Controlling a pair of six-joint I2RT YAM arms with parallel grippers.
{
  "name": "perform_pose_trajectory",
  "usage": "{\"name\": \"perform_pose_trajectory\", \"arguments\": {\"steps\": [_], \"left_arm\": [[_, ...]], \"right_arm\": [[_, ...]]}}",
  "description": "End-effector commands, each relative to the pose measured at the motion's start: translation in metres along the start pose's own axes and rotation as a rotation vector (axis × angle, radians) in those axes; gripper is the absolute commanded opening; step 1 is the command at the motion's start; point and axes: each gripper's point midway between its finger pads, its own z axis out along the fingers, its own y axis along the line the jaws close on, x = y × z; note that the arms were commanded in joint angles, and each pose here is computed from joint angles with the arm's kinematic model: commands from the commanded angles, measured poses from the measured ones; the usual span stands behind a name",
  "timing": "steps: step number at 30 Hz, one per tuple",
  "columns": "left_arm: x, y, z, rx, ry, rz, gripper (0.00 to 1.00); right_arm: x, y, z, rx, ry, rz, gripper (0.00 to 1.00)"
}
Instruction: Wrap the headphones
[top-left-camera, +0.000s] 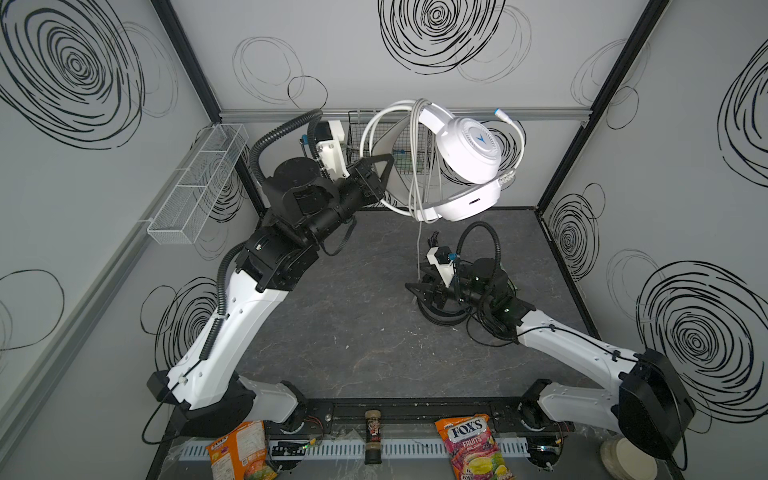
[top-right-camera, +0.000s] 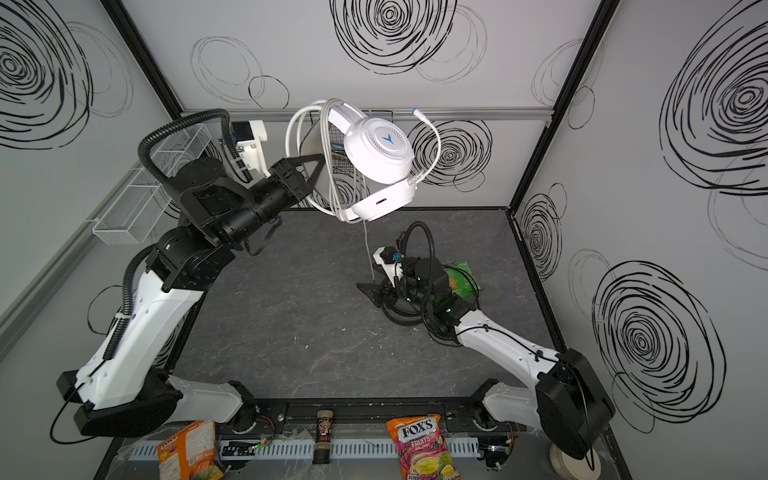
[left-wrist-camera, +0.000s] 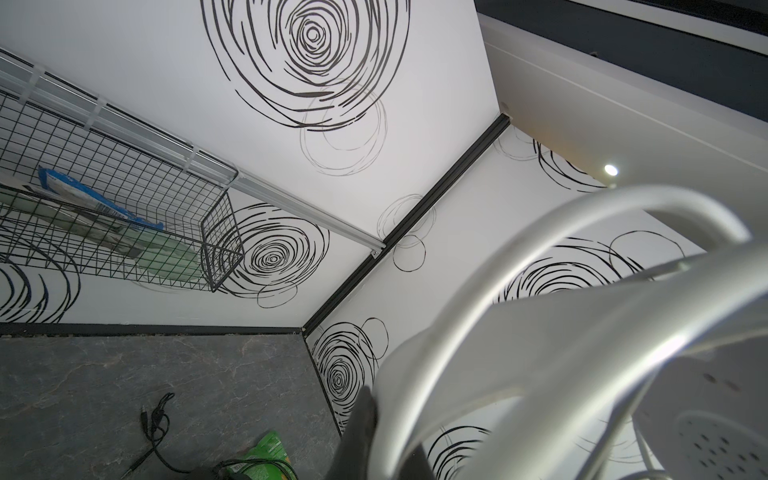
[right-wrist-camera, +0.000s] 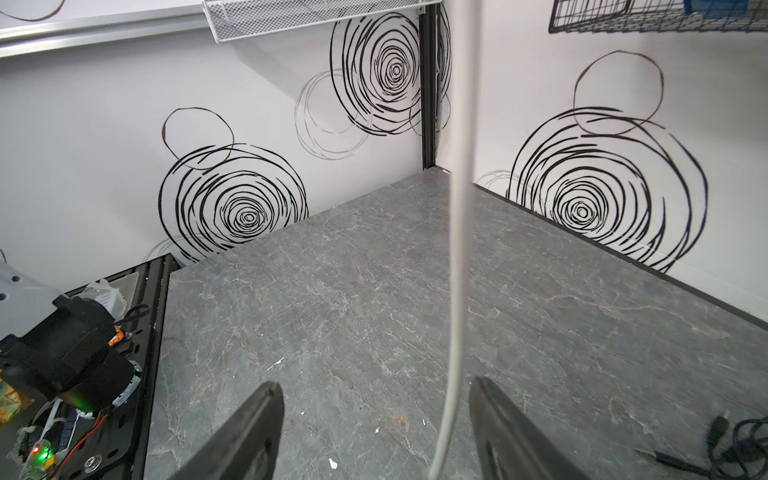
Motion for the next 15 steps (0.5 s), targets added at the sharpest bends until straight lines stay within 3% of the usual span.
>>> {"name": "perform_pose_trajectory", "arguments": {"steps": [1, 10, 15], "left_arm": [[-0.030, -0.035, -0.016, 0.114, -0.093, -0.026, 0.00], [-0.032, -0.040, -0.024, 0.128, -0.091, -0.051, 0.00], [-0.031, -0.044, -0.028, 0.141, -0.085, -0.074, 0.00]], "right_arm": [[-0.028, -0.002, 0.003, 0.018, -0.081, -0.039, 0.74], [-0.030, -0.006, 0.006, 0.029, -0.098, -0.031, 0.63], [-0.043, -0.004, 0.015, 0.010, -0.126, -0.046, 0.63]]}}
